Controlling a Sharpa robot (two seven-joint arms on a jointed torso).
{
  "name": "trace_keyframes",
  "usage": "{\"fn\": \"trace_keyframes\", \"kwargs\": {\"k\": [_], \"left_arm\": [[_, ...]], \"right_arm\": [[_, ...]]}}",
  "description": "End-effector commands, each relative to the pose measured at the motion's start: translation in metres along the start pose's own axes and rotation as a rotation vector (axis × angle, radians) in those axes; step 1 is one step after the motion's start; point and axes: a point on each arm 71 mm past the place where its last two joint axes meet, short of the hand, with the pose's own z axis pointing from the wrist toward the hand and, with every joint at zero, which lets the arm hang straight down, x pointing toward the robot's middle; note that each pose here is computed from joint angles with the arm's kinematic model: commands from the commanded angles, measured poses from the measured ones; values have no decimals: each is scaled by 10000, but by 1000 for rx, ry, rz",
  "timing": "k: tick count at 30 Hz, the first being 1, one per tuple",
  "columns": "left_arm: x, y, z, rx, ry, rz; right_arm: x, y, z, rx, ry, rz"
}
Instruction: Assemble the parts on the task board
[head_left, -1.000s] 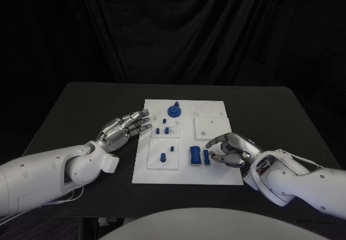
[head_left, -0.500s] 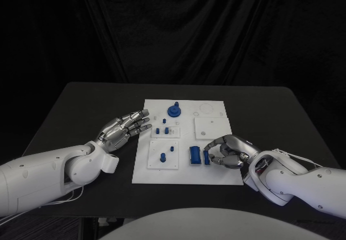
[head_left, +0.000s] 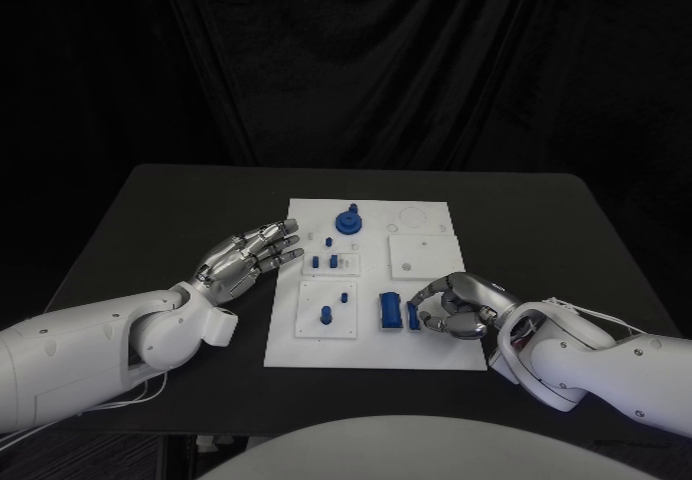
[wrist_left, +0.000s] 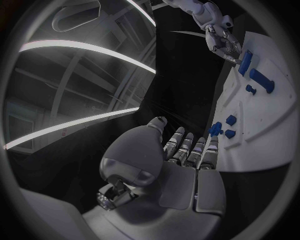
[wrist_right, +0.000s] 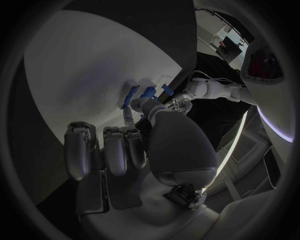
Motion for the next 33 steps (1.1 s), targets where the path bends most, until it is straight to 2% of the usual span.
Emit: {"fn": "trace_keyframes", "kwargs": {"k": [1, 6, 9, 12, 17, 22, 24, 26, 29, 33], "left_arm": [[16, -2, 1, 11, 11, -11], [19, -4, 2, 15, 10, -11], [21, -11, -1, 23, 9, -10], [21, -29, -17, 39, 3, -7], [31, -60, -49, 62, -10, 0], [64, -100, -79, 100, -27, 11], [76, -130, -92, 120, -36, 19], [85, -165, -89, 136, -41, 27], [103, -257, -53, 163, -39, 41], [130, -379, 15, 186, -32, 58]], "right_arm": [[34, -37, -3, 37, 28, -14], [18, -42, -6, 26, 14, -13], [-18, -21, -21, -14, -24, -6], [-87, 37, -65, -98, -101, 10], [-204, 80, -130, -185, -200, 44], [-361, 116, -158, -247, -309, 108], [-456, 130, -153, -272, -363, 154], [-549, 142, -128, -289, -394, 183], [-700, 163, -56, -313, -408, 238], [-836, 186, 69, -321, -376, 327]]}}
